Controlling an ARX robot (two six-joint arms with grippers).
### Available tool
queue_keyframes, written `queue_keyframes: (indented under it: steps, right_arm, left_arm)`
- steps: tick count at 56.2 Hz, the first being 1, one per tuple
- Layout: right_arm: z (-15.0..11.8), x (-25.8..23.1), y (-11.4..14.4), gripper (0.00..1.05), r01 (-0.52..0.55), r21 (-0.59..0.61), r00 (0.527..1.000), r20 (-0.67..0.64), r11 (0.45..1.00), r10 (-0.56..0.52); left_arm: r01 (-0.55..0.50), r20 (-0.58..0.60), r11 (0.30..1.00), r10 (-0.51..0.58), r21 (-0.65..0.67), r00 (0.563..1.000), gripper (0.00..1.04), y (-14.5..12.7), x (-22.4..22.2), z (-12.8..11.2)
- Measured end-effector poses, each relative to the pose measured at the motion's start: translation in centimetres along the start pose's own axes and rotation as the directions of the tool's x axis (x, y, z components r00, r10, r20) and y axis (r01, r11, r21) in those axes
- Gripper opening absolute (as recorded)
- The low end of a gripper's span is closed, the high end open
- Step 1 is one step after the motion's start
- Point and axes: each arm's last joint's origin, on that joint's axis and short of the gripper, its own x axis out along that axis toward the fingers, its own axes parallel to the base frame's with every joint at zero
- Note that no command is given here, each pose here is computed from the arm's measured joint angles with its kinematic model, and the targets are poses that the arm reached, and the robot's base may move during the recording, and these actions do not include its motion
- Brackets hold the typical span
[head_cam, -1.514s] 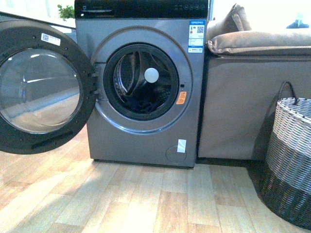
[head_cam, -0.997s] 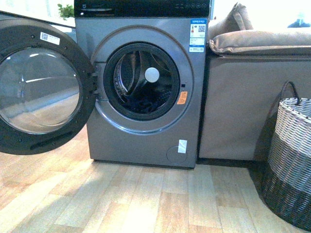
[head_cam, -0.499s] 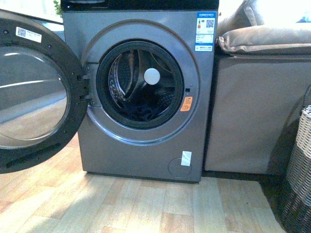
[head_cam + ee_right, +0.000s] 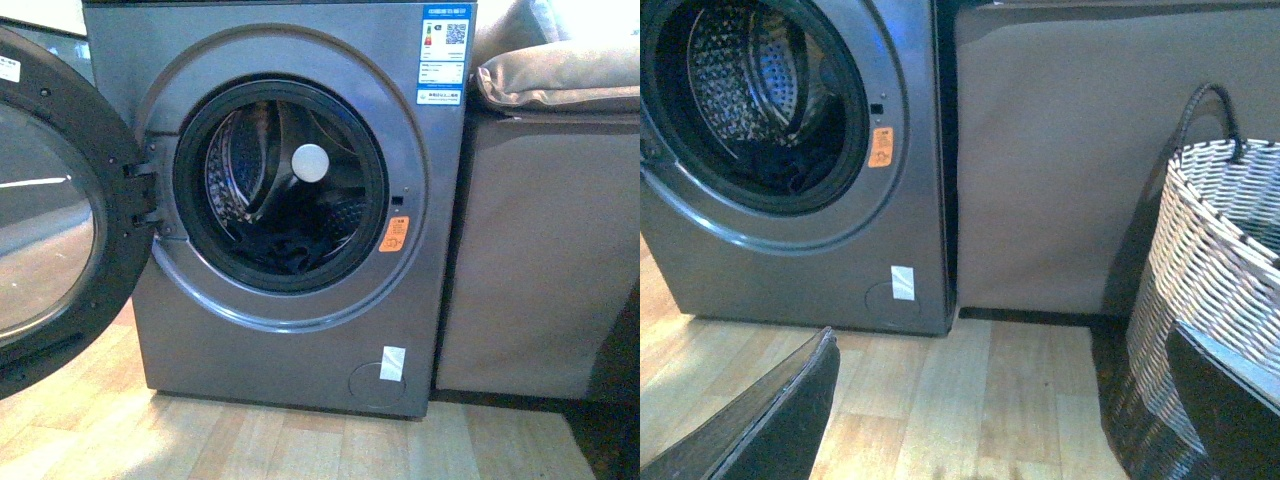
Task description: Collect clothes from washing machine
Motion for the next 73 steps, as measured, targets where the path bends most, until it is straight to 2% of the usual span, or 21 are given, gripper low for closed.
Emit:
queue_keyframes:
  steps: [73]
  right_arm:
    - [0.0, 0.0, 0.0, 0.97, 0.002, 0.0, 1.0, 0.0, 1.0, -0.002]
  left_arm:
    - [0.0, -0.002, 1.0, 0.0, 0.0, 1.0, 0.98, 0.0, 0.01, -0.01]
